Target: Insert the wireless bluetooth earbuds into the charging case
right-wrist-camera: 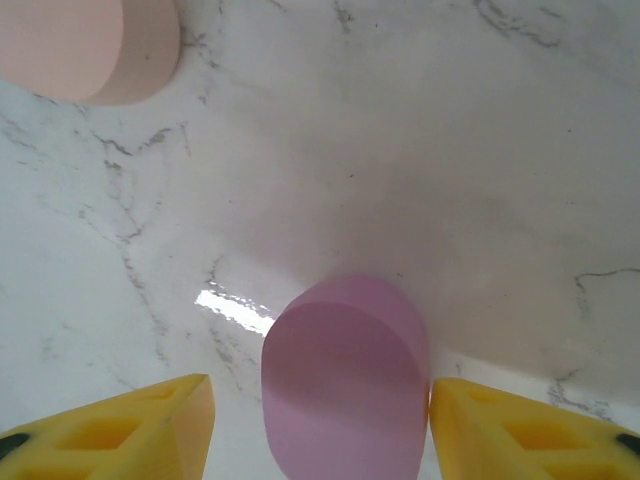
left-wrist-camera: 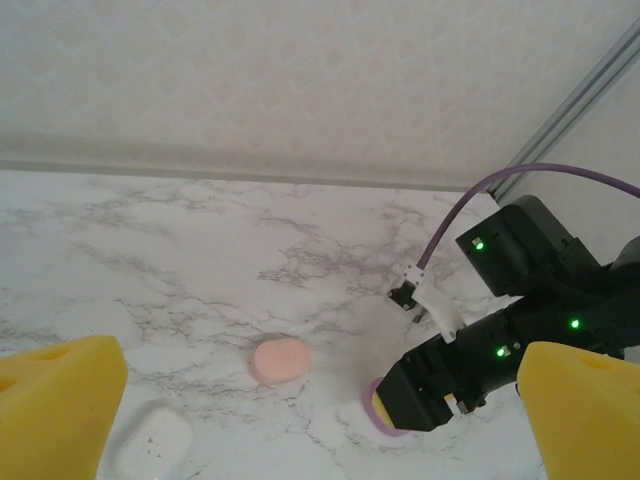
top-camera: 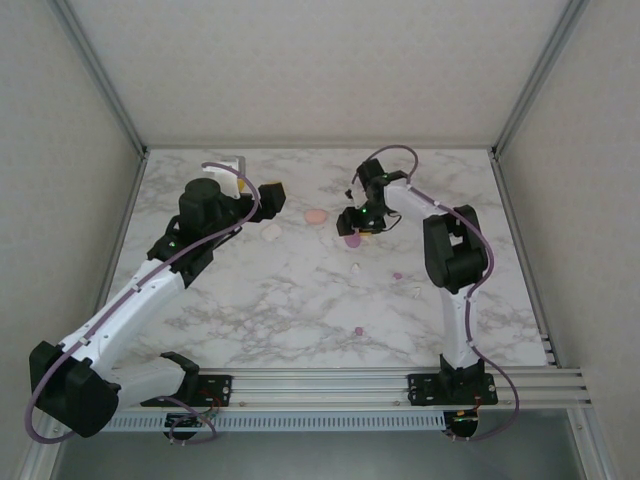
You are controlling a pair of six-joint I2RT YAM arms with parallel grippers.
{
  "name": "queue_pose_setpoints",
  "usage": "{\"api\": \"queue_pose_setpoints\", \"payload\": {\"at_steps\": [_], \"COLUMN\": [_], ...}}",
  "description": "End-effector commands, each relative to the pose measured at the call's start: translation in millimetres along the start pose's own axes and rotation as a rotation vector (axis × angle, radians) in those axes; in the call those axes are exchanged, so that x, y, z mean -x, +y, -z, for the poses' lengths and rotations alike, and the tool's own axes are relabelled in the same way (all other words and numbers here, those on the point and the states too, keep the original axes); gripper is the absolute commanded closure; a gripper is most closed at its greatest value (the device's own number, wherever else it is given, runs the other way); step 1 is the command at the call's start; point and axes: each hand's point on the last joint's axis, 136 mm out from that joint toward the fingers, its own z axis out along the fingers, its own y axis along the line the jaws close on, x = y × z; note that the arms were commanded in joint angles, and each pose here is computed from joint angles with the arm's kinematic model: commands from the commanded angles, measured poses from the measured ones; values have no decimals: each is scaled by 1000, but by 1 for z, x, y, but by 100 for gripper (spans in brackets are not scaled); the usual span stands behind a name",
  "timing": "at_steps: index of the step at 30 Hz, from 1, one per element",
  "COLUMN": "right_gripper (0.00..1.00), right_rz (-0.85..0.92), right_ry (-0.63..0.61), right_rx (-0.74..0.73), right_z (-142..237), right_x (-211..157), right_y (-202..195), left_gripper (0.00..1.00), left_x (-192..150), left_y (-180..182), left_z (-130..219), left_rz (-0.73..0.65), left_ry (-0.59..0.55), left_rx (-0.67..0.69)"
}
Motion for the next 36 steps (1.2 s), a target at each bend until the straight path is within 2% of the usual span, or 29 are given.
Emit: {"api": "queue_pose_setpoints", "payload": {"at_steps": [1,10,20,25,29,32,36], "right_gripper": [39,40,55,59,60,62,63], "right_rz": [65,119,134,173,273,396,566], "right_ry": [-32,-26,-105,-258,-463,-645,-799], "right_rx": [-126,-198,-185,-89,41,135,186], "right_z": [5,-5,7,43,98,144,187], "right_x": [2,-7,-3,8,15,13,0], "right_y": [-11,-6,0,27,63,91,117], "left_gripper": [0,0,0,6,19,26,28], "left_x": [16,15,12,7,4,3,6], "left_y": [-6,-6,-3,-3,-12,-26,-58], "left_z": [3,2,-5,-12,-18,-24,-30], "left_rz": [21,15,52,85,111,143,183], "left_ry": [-31,-28,-6,36,86,125,183], "left_rx": [-27,-26,-4,-1,-38,-108,-268]}}
